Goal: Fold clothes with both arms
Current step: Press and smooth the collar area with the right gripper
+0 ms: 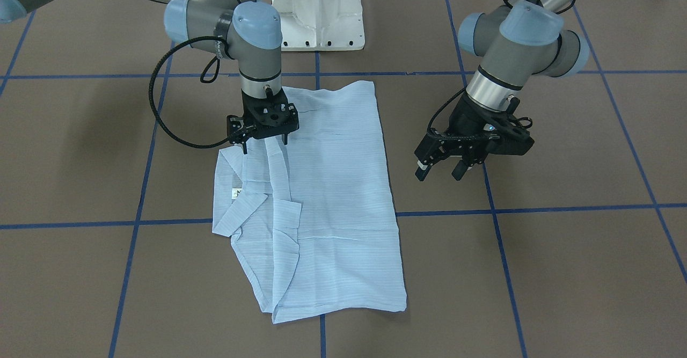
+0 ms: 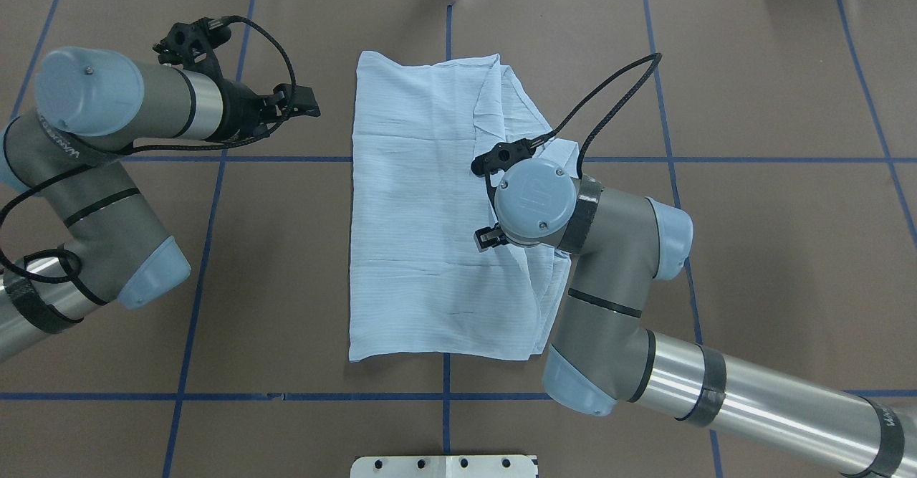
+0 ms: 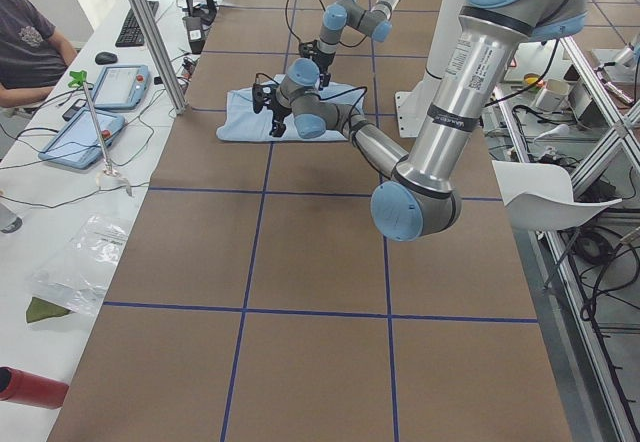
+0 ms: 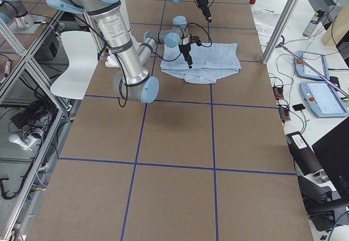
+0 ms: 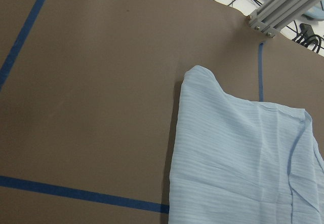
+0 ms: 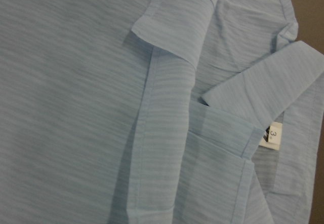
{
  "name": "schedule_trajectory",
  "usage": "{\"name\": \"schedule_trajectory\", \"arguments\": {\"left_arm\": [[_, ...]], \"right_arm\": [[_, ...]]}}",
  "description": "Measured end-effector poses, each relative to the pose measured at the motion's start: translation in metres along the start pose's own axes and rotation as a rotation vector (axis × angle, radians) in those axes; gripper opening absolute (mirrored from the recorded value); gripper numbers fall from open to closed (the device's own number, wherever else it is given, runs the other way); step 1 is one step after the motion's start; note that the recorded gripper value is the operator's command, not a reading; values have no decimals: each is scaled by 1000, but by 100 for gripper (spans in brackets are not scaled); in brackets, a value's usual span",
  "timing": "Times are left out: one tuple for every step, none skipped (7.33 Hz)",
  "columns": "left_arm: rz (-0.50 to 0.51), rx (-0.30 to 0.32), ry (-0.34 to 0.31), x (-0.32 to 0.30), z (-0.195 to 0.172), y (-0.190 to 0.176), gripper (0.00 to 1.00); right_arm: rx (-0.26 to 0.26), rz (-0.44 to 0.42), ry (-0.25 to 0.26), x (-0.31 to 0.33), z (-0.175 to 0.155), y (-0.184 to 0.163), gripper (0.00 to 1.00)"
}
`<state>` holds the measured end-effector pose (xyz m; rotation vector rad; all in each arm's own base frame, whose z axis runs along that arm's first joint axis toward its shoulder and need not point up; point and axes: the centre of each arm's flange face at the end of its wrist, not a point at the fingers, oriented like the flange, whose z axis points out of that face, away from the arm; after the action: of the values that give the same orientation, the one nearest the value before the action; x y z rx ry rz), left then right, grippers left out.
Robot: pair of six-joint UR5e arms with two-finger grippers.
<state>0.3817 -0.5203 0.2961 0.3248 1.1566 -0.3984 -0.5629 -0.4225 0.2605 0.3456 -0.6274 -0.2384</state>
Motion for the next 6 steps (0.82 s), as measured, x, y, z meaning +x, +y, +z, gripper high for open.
{"name": "schedule_trajectory", "arguments": {"left_arm": [[0,0,0,0,0,0,100],[-1,0,1,1,0,0,100],[-2,0,2,1,0,0,100],[-2,-1,1,1,1,1,100],[-3,-4,1,2,3,2,100],[-2,-6,1,3,5,3,100]], "right_arm": [[5,-6,-5,-2,11,-3,100],[5,-13,-5,-2,17,-4,100],[3,-23,1,0,20,-5,100],[1,-31,11,5,24,-6,100],[-3,-37,25,16,29,-7,100],[-6,-42,43,35,33,-10,100]]}}
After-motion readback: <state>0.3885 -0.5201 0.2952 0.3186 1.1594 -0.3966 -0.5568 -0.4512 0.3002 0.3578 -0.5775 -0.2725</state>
